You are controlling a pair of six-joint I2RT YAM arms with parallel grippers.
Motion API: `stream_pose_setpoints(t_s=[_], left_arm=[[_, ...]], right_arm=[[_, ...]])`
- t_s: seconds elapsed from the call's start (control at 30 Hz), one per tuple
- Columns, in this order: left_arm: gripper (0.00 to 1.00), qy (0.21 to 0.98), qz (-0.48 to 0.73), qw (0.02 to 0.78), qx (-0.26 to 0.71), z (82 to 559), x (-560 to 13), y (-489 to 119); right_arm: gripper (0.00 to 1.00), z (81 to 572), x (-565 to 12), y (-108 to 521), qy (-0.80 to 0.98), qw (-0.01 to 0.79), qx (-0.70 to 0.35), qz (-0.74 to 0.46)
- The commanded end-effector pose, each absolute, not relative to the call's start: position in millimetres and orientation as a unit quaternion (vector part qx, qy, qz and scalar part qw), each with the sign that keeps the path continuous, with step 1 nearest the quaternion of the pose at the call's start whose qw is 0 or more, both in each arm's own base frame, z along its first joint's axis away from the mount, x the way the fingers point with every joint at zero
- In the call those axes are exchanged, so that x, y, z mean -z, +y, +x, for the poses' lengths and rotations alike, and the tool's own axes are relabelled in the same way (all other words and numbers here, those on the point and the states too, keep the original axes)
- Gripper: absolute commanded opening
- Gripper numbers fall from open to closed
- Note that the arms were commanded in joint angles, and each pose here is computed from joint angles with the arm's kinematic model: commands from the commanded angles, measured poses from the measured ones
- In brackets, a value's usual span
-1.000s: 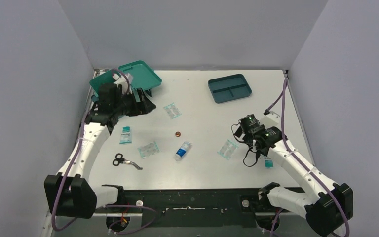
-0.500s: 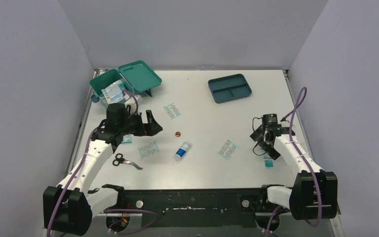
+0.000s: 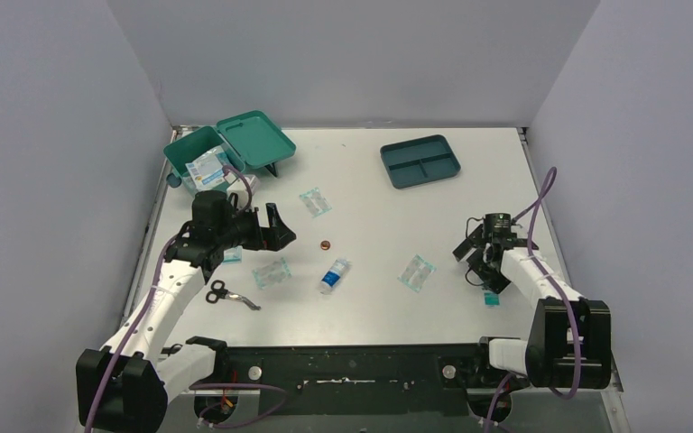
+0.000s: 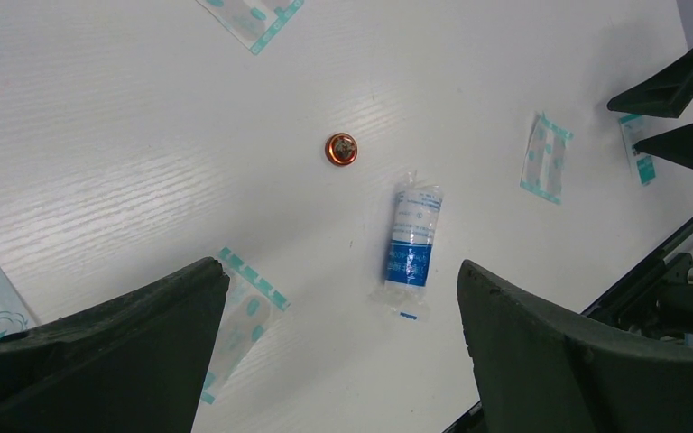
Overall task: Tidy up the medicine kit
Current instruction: Move the medical item to the center of the board.
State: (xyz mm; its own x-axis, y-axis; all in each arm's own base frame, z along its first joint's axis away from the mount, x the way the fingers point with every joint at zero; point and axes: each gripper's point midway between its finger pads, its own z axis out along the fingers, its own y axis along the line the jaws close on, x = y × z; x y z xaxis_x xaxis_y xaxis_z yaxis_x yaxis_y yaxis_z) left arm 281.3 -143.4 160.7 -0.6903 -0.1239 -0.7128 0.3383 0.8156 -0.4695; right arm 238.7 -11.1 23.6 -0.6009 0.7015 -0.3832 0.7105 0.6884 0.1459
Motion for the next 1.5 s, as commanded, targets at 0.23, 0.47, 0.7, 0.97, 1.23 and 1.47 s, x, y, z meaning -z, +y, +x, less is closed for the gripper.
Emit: stream_pose_setpoints(t_s=[0.23, 0.47, 0.7, 0.97, 1.23, 1.47], left_arm=[[0.97, 0.859, 0.073, 0.418, 0.286, 287.7, -173.1, -140.0], [0.97, 0.857, 0.072, 0.424, 0.285, 287.6, -175.9, -138.8], [0.97, 0.857, 0.071, 0.426, 0.283, 287.3, -176.4, -137.7], [0.97, 0.855, 0.075, 0.423, 0.290, 285.5, -176.5, -140.1], [0.98, 0.874, 0.041, 0.427, 0.228, 290.3, -170.0, -117.4], [0.98, 0.881, 0.055, 0.404, 0.242, 285.2, -162.1, -121.6]], right_arm=[[0.95, 258.5, -14.4, 9.6, 0.903, 0.224, -0.059, 0.363], [0.91, 282.2, -26.3, 41.9, 0.894, 0.252, -0.145, 0.342], [0.90, 324.6, -45.7, 73.3, 0.895, 0.269, -0.177, 0.309], [0.90, 339.6, -82.8, 57.1, 0.902, 0.299, -0.155, 0.271], [0.79, 313.2, -70.3, -0.1, 0.937, 0.267, -0.036, 0.223], [0.64, 308.2, -50.1, 1.5, 0.956, 0.225, -0.039, 0.184]])
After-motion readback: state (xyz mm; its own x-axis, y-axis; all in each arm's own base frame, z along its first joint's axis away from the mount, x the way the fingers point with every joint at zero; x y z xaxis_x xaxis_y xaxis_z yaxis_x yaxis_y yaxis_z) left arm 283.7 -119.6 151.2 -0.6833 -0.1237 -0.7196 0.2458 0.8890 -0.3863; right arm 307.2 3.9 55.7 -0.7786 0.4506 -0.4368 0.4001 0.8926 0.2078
